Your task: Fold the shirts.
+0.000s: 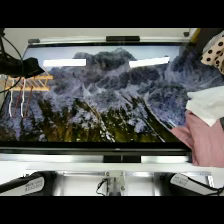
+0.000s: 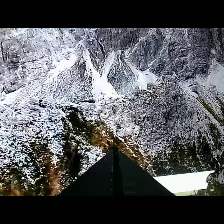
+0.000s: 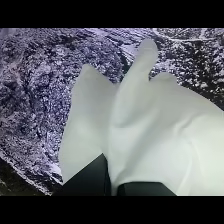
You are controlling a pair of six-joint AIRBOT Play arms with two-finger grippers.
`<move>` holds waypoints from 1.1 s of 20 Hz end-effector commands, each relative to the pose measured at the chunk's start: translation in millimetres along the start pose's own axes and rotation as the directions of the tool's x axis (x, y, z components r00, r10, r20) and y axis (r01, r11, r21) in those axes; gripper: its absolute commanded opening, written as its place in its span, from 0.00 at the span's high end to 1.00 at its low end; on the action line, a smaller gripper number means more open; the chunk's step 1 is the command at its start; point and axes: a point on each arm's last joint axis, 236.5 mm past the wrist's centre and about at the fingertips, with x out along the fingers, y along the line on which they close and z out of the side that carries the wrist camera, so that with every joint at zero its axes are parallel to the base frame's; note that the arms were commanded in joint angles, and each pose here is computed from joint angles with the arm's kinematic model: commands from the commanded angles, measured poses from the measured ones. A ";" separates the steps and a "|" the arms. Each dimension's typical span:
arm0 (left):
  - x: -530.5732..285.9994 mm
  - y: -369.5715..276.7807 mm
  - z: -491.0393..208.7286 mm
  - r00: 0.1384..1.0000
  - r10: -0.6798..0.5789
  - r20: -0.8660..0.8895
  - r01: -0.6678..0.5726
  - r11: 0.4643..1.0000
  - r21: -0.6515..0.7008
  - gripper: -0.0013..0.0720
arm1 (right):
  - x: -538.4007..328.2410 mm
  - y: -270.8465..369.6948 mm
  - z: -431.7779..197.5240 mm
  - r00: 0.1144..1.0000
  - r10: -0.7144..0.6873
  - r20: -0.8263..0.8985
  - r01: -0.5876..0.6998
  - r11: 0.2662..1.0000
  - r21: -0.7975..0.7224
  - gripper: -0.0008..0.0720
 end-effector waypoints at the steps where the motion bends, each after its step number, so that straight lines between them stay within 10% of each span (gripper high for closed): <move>1: 0.4 -0.2 -0.2 1.000 0.000 -0.001 0.000 1.000 0.000 0.95 | 0.6 3.0 -5.3 1.000 0.012 -0.023 -0.012 1.000 0.006 0.92; 19: 0.8 -1.6 -0.5 1.000 -0.003 -0.002 0.003 1.000 0.021 0.95 | 24.4 -44.4 -309.5 0.756 -0.267 -0.598 0.447 0.878 0.173 0.92; 22: 1.6 -4.6 -1.2 1.000 -0.007 -0.005 0.007 1.000 0.027 0.95 | 26.7 -61.7 -298.8 0.763 -0.340 -0.549 0.485 0.863 0.139 0.47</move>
